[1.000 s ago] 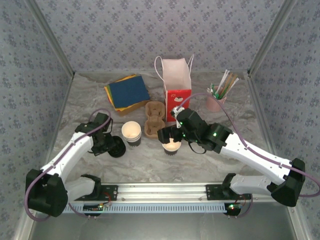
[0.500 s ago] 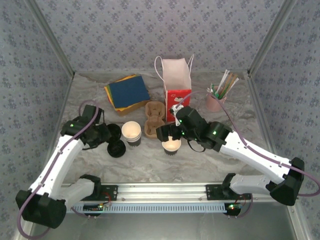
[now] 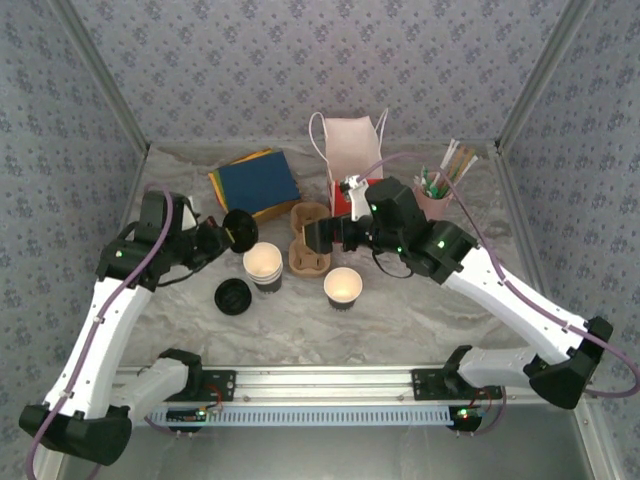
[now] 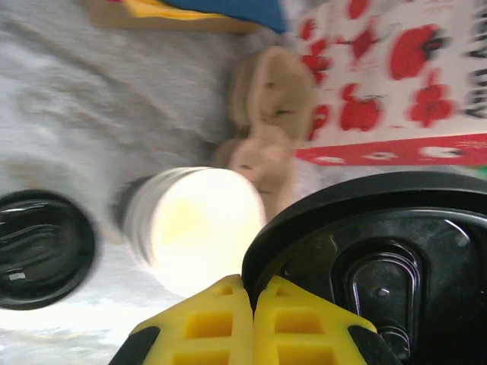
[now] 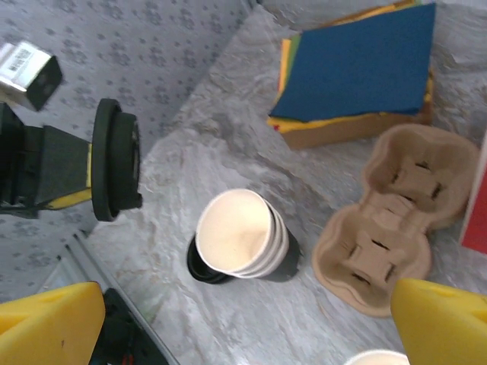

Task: Pack the takeout coffee

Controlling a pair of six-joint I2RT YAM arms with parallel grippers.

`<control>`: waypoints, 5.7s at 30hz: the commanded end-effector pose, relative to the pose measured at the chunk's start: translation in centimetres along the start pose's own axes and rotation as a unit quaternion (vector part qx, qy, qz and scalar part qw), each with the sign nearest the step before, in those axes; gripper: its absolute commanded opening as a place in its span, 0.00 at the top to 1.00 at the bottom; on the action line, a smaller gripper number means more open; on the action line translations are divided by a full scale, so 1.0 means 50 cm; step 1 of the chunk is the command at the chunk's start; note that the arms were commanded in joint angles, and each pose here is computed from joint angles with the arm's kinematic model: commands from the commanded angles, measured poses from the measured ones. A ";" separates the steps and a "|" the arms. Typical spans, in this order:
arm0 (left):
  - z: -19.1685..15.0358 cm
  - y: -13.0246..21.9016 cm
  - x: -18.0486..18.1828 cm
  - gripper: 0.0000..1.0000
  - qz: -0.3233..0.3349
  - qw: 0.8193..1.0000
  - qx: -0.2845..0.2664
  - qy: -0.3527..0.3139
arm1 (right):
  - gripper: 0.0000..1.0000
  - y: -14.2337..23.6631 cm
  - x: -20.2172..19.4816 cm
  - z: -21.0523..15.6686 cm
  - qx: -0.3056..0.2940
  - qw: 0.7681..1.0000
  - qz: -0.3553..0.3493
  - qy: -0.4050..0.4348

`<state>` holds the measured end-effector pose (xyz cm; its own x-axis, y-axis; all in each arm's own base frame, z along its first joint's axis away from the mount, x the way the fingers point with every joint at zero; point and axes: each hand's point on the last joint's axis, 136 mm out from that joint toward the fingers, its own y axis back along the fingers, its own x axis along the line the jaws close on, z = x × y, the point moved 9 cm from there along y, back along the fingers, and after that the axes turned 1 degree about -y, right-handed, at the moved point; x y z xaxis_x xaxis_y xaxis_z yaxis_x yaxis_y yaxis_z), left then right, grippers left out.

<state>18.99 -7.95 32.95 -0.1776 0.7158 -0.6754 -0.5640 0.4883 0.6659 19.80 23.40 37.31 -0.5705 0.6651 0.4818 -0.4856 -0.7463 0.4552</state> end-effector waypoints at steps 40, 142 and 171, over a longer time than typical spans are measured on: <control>-0.009 -0.110 -0.258 1.00 -0.393 0.908 0.140 0.029 | 0.09 0.009 -0.069 0.097 -0.106 0.892 0.324 -0.296; -0.016 -0.132 -0.271 1.00 -0.404 0.902 0.153 0.010 | 0.09 0.028 -0.067 0.104 -0.076 0.885 0.363 -0.283; -0.008 -0.144 -0.261 1.00 -0.397 0.905 0.152 0.015 | 0.10 0.060 -0.081 0.136 -0.094 0.888 0.363 -0.265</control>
<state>25.07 -21.13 36.66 0.1277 0.0751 -0.9890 -0.2905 0.9562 0.0351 25.80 19.70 39.30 -0.3328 -0.0751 0.9400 -0.2747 -0.9459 -0.1728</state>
